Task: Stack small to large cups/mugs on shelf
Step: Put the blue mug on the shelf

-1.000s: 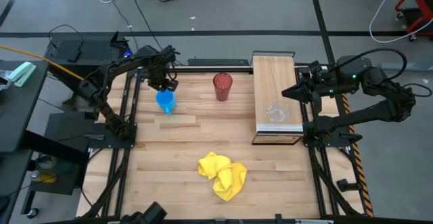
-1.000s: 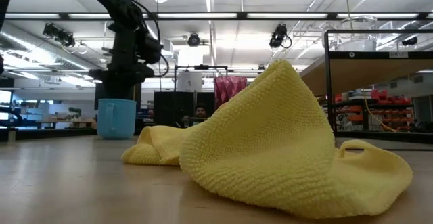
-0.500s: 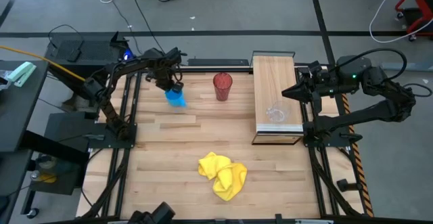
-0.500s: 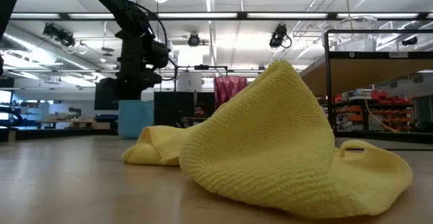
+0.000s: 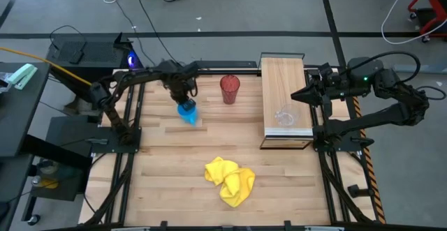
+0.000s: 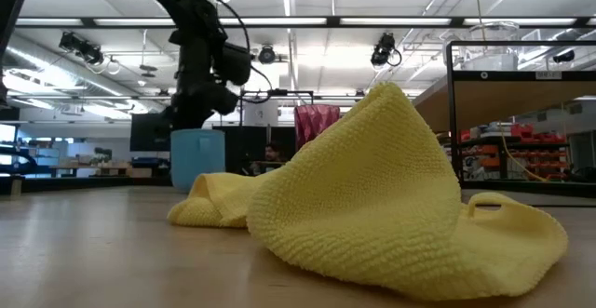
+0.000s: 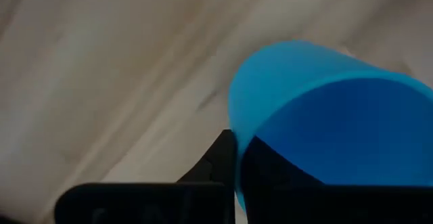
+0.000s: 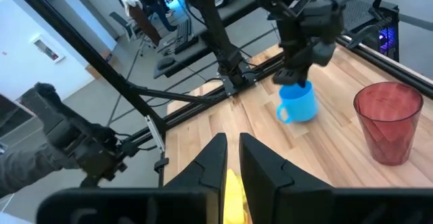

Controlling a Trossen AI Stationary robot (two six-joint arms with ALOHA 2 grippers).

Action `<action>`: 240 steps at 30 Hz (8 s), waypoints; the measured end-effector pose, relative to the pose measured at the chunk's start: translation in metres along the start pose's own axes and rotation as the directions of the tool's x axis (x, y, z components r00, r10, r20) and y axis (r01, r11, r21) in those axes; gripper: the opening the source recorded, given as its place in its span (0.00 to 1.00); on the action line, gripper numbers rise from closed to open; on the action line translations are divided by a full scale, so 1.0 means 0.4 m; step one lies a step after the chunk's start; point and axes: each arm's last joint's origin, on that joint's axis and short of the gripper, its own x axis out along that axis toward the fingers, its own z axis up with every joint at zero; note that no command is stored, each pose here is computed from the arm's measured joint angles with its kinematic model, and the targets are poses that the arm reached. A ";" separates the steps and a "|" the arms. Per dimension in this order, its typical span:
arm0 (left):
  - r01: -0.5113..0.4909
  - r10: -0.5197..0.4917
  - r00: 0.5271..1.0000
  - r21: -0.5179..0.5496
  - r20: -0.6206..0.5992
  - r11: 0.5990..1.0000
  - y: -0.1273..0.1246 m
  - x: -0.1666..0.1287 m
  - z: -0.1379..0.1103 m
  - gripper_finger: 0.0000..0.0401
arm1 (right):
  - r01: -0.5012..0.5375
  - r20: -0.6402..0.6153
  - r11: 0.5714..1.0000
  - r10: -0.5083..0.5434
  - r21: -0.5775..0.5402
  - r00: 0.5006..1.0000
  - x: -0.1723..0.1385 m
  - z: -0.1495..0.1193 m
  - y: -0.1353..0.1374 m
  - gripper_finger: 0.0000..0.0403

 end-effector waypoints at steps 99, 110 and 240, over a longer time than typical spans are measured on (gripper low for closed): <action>-0.019 0.013 0.997 0.086 0.071 0.996 -0.428 -0.346 -0.168 0.32 | -0.189 -0.593 0.973 0.076 -0.130 0.802 0.214 -0.105 0.028 0.12; -0.026 0.022 0.999 -0.107 -0.041 0.994 -0.535 -0.185 -0.368 0.28 | -0.235 -0.554 0.953 0.092 -0.192 0.827 0.237 -0.094 0.030 0.12; 0.178 0.124 0.852 -0.504 0.508 0.845 -0.383 0.018 -0.225 0.06 | 0.431 -0.455 0.898 -0.348 0.090 0.820 0.776 -0.176 -0.289 0.33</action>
